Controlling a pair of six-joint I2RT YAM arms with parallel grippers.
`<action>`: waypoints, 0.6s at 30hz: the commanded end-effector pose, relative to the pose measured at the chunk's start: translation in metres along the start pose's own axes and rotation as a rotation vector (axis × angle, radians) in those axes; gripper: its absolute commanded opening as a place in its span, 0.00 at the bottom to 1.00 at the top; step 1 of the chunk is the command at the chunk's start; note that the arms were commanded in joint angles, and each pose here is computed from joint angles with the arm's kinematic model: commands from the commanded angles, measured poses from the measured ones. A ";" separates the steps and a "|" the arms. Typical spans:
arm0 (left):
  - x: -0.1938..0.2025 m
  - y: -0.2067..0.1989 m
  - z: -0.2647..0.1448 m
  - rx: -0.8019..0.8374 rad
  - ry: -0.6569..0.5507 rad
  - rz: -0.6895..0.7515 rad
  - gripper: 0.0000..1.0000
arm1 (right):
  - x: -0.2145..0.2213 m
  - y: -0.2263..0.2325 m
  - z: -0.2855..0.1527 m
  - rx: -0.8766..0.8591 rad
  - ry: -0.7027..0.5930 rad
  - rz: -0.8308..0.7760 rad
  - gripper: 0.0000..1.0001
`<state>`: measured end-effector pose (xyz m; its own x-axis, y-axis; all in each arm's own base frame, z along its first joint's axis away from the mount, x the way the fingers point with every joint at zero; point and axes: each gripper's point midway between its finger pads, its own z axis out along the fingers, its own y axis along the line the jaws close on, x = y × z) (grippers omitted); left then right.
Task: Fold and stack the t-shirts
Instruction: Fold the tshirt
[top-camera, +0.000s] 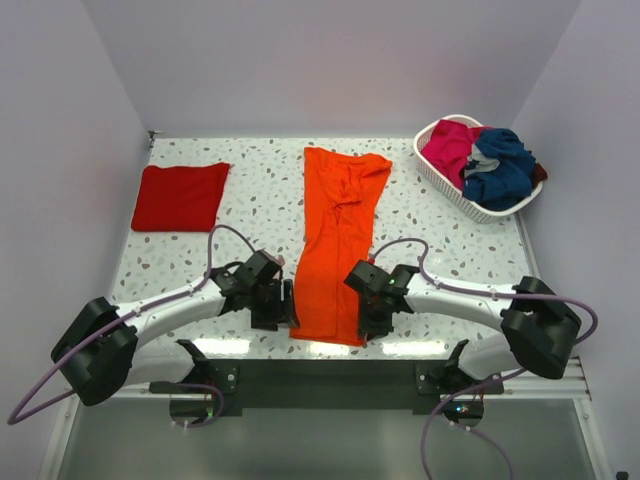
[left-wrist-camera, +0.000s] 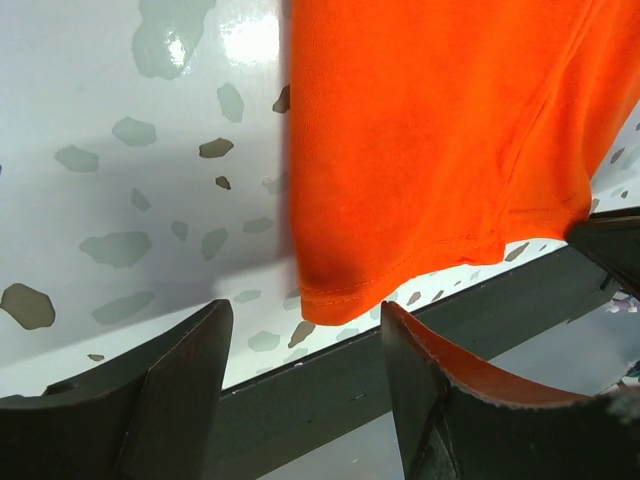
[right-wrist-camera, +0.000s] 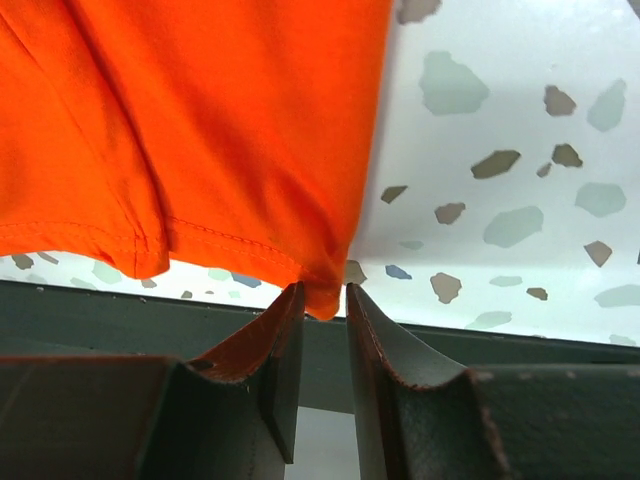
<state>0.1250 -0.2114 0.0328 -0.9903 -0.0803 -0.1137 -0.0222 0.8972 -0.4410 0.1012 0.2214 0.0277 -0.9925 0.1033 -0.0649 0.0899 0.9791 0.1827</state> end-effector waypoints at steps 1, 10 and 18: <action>0.001 0.000 -0.001 0.009 -0.015 -0.004 0.65 | 0.001 -0.006 -0.005 -0.014 -0.036 0.065 0.27; 0.007 0.006 0.006 -0.021 -0.009 0.001 0.63 | -0.001 -0.006 -0.008 -0.032 -0.063 0.098 0.27; 0.011 0.008 0.006 -0.032 0.005 0.048 0.63 | -0.009 0.006 -0.004 -0.032 -0.066 0.091 0.27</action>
<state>0.1134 -0.2087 0.0236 -0.9922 -0.0534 -0.1125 -0.0013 0.9078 -0.4194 0.0972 0.2135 0.0276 -0.9809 0.1804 -0.0731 0.1629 0.9663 0.1995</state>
